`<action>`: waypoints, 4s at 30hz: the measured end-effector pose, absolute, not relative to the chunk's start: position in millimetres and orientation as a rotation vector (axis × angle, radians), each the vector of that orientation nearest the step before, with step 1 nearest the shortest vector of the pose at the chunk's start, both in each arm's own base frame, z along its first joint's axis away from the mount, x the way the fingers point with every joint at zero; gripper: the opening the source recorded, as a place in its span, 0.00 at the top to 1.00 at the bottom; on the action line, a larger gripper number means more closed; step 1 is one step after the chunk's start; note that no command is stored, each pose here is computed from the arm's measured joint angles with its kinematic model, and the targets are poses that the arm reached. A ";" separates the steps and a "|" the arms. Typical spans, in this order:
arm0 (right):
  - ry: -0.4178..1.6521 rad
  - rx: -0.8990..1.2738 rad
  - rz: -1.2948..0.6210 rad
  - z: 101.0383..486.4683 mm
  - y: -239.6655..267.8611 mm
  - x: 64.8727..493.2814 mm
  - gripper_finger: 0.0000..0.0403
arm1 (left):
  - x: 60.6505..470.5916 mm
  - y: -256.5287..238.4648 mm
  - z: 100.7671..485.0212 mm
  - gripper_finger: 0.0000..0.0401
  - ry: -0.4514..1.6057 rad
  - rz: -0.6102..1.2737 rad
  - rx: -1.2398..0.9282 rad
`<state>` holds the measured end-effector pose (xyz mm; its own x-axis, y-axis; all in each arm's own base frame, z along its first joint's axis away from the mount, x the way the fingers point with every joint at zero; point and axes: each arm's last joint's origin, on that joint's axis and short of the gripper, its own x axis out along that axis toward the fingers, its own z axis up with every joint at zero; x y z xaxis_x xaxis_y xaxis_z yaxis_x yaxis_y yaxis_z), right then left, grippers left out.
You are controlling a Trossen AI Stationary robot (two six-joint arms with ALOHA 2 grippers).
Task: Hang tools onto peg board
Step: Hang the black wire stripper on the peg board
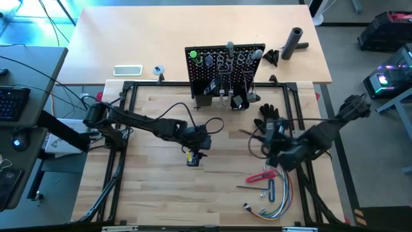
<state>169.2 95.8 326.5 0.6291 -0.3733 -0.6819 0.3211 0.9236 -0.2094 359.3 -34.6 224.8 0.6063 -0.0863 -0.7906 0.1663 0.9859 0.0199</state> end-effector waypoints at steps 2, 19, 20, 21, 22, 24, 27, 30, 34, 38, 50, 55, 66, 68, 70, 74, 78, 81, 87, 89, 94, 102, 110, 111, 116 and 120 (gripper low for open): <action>0.747 -0.061 -0.406 326.5 89.4 158.6 0.95 | 356.0 -32.5 213.6 0.48 0.915 -0.145 0.069; 0.212 0.007 -0.458 247.9 37.5 105.5 0.95 | 352.2 -31.8 183.8 0.48 0.722 -0.199 -0.046; 0.193 0.012 -0.460 243.3 34.7 104.4 0.95 | 353.0 -32.0 184.7 0.48 0.707 -0.205 -0.048; 0.175 0.018 -0.459 239.7 31.9 103.6 0.95 | 353.8 -32.1 185.6 0.48 0.693 -0.207 -0.047; 0.162 0.020 -0.460 235.9 29.3 102.8 0.95 | 354.7 -32.2 186.8 0.48 0.677 -0.208 -0.047; 0.146 0.022 -0.457 231.6 24.2 101.9 0.95 | 356.3 -32.4 188.8 0.48 0.651 -0.211 -0.046; 0.126 0.014 -0.454 230.4 17.0 102.2 0.95 | 357.1 -32.7 189.8 0.48 0.636 -0.220 -0.040; 0.108 -0.012 -0.450 232.3 10.3 105.4 0.95 | 358.4 -32.8 191.6 0.48 0.613 -0.222 -0.039; 0.095 -0.039 -0.441 235.2 -0.1 109.1 0.95 | 359.3 -32.9 192.9 0.48 0.596 -0.223 -0.038; 0.103 -0.048 -0.438 235.1 -11.9 110.1 0.95 | 359.3 -32.9 192.8 0.48 0.597 -0.223 -0.039; 0.122 -0.042 -0.393 233.6 -44.4 114.9 0.95 | 359.2 -33.4 192.6 0.48 0.598 -0.224 -0.039; 0.092 -0.043 -0.328 235.2 -55.5 122.0 0.95 | 359.1 -33.4 192.6 0.48 0.599 -0.224 -0.038; 0.089 0.004 -0.240 225.5 -80.2 147.3 0.95 | 358.9 -33.8 192.3 0.48 0.601 -0.227 -0.028; 0.065 -0.006 -0.245 226.2 -83.7 150.2 0.95 | 358.7 -34.1 192.0 0.48 0.604 -0.228 -0.028; 0.047 -0.012 -0.249 226.6 -87.2 151.9 0.95 | 358.3 -35.1 191.5 0.48 0.610 -0.230 -0.027; 0.059 0.027 -0.249 222.3 -94.9 153.1 0.95 | 357.7 -36.0 190.8 0.48 0.620 -0.233 -0.027; 0.084 0.054 -0.239 216.0 -101.2 155.4 0.95 | 357.6 -36.0 190.8 0.48 0.620 -0.235 -0.020; 0.069 0.060 -0.233 215.6 -103.8 157.3 0.95 | 357.6 -36.0 190.8 0.48 0.619 -0.234 -0.017; 0.051 0.051 -0.250 216.5 -109.6 155.3 0.95 | 357.1 -36.9 190.1 0.48 0.626 -0.237 -0.017; 0.055 0.055 -0.252 216.0 -112.1 153.2 0.95 | 356.8 -37.4 189.8 0.48 0.631 -0.238 -0.016; 0.055 0.066 -0.255 215.7 -115.9 150.0 0.95 | 356.9 -37.4 189.9 0.48 0.629 -0.238 -0.016; 0.079 0.085 -0.261 209.3 -122.0 152.6 0.95 | 357.1 -37.4 190.2 0.48 0.625 -0.238 -0.015; 0.054 0.095 -0.273 203.4 -130.3 159.9 0.95 | 357.0 -37.7 190.1 0.48 0.627 -0.238 -0.020; 0.055 0.095 -0.277 202.8 -131.0 160.1 0.94 | 356.9 -37.7 190.0 0.48 0.629 -0.237 -0.023; 0.047 0.092 -0.282 202.0 -132.9 161.0 0.94 | 356.6 -37.7 189.6 0.48 0.634 -0.237 -0.024; 0.044 0.091 -0.307 202.4 -133.5 160.8 0.94 | 356.7 -37.5 189.6 0.48 0.633 -0.236 -0.024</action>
<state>160.8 -133.5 202.4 0.9524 -0.2995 -0.0569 0.3034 0.9492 0.0830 356.7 -37.5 189.6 0.7800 -0.2260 -0.5835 0.2116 0.9728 -0.0939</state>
